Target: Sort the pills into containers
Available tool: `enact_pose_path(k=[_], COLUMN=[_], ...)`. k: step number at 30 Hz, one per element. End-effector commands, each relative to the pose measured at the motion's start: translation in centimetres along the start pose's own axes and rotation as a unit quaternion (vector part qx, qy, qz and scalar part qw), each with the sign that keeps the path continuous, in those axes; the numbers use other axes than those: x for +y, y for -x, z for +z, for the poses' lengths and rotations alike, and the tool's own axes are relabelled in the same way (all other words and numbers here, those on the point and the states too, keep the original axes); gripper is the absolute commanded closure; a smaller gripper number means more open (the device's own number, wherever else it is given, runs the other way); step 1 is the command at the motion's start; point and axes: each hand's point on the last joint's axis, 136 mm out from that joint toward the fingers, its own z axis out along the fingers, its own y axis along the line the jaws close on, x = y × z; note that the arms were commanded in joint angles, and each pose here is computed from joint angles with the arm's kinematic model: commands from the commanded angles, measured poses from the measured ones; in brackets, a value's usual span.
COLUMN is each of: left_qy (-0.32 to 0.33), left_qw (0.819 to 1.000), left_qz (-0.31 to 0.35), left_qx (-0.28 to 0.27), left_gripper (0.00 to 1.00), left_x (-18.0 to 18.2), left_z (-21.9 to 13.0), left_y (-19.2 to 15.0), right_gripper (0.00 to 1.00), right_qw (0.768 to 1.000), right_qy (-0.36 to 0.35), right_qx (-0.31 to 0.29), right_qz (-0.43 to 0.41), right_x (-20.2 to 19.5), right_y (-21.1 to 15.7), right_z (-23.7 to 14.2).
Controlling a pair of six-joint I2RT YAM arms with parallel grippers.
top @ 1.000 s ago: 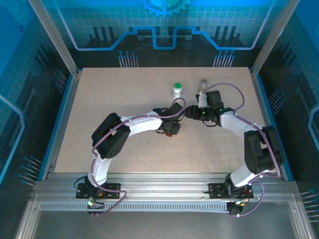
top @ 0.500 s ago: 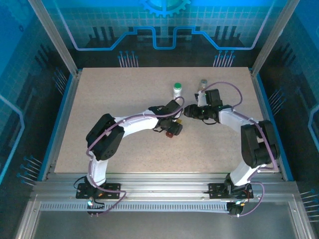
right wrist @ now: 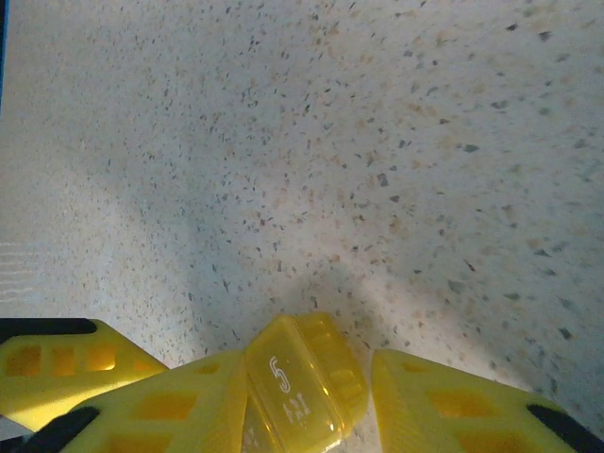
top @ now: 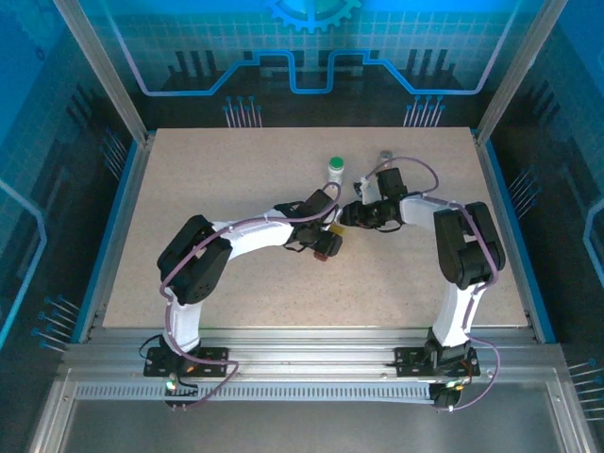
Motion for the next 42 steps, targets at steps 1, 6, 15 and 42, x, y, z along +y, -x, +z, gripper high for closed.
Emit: enact_pose_path(k=[1, 6, 15, 42], left_qy=[-0.012, 0.003, 0.013, 0.028], left_qw=[1.000, 0.999, 0.996, 0.999], left_qz=[-0.015, -0.027, -0.075, -0.012], left_qx=[-0.020, -0.025, -0.050, 0.015], left_gripper=[0.40, 0.37, 0.37, 0.38], left_x=[-0.2, 0.4, 1.8, 0.7], left_z=[-0.7, -0.5, -1.2, 1.1], left_y=[1.0, 1.2, 1.3, -2.1], right_gripper=[0.59, 0.59, 0.63, 0.68], right_qw=[0.999, 0.998, 0.998, 0.997], right_qy=[0.022, 0.015, 0.003, -0.009], right_qx=[0.038, 0.058, 0.070, 0.076], right_qz=[-0.011, -0.013, -0.010, -0.011], right_x=[0.8, 0.8, 0.4, -0.1], right_y=[-1.3, -2.4, -3.2, -3.6], right_z=[1.1, 1.7, 2.2, 2.6])
